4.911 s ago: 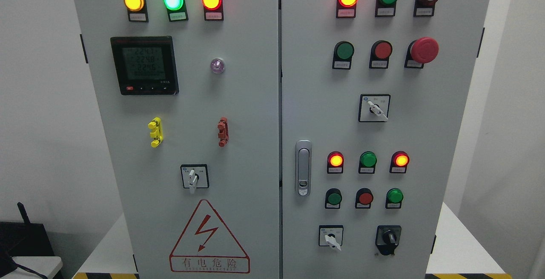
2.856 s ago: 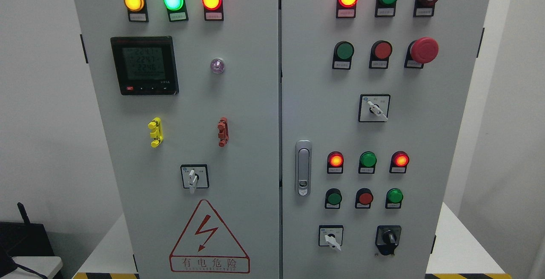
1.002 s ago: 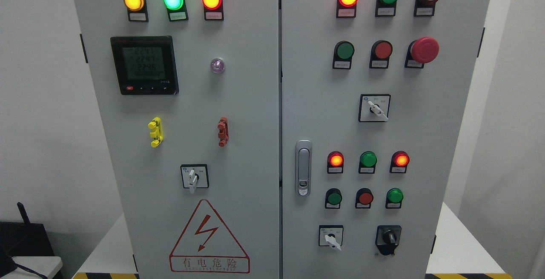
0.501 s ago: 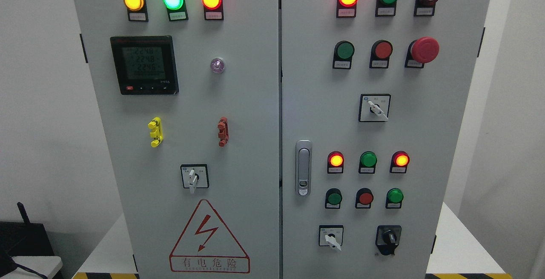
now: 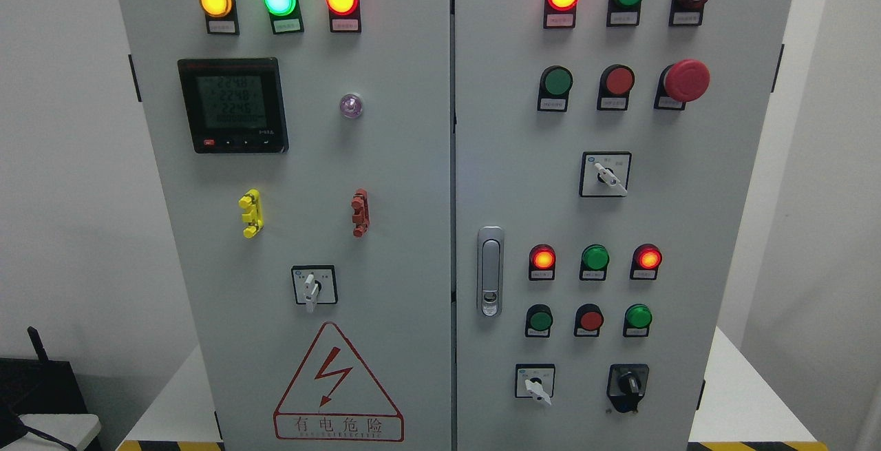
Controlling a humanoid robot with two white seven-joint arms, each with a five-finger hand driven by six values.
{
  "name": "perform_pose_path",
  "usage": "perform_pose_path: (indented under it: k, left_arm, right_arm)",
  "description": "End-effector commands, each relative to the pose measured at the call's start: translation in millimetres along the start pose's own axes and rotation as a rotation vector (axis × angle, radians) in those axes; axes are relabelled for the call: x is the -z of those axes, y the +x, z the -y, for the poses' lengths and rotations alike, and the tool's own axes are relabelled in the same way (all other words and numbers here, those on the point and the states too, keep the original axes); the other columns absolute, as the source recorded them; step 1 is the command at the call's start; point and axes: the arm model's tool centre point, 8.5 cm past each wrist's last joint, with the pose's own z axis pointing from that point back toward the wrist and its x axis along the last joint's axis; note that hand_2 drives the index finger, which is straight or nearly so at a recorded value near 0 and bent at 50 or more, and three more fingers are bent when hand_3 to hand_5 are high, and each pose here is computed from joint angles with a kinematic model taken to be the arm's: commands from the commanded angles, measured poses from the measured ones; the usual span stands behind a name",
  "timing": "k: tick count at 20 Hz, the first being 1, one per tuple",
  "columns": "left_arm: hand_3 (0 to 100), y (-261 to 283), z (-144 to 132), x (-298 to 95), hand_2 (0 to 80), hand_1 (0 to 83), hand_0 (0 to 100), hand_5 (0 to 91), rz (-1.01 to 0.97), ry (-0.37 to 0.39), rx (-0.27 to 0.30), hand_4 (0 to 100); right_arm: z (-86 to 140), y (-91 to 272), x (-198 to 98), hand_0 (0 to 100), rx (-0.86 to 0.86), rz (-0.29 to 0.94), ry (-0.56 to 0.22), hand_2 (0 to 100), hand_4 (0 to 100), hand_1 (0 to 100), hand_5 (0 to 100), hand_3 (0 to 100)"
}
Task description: Turn on light switch 1
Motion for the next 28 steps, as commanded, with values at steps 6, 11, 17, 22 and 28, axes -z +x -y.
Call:
perform_pose_path:
  k: [6, 11, 17, 22, 28]
  left_arm:
    - [62, 58.6, 107.8, 1.4, 41.7, 37.3, 15, 82.7, 0.003, -0.156, -0.151, 76]
    - [62, 70.6, 123.9, 2.5, 42.5, 38.7, 16, 84.5, -0.047, -0.147, -0.150, 77]
    - [63, 83.6, 128.6, 14.8, 43.3, 46.0, 13, 85.1, -0.048, -0.091, -0.140, 78]
    - [64, 94.6, 131.2, 26.9, 44.4, 48.5, 13, 86.0, -0.049, -0.064, -0.141, 79]
    - [65, 112.3, 143.9, 37.9, 45.6, 48.9, 14, 87.0, -0.064, -0.065, -0.145, 79]
  right_arm:
    - [-0.2, -0.2, 0.0, 12, 0.018, -0.001, 0.002, 0, 0, 39, 0, 0]
    - [-0.2, -0.2, 0.0, 12, 0.018, -0.001, 0.002, 0, 0, 39, 0, 0]
    - [-0.2, -0.2, 0.0, 12, 0.018, -0.001, 0.002, 0, 0, 39, 0, 0]
    - [-0.2, -0.2, 0.0, 12, 0.018, -0.001, 0.002, 0, 0, 39, 0, 0]
    - [-0.2, -0.2, 0.0, 12, 0.017, -0.001, 0.002, 0, 0, 39, 0, 0]
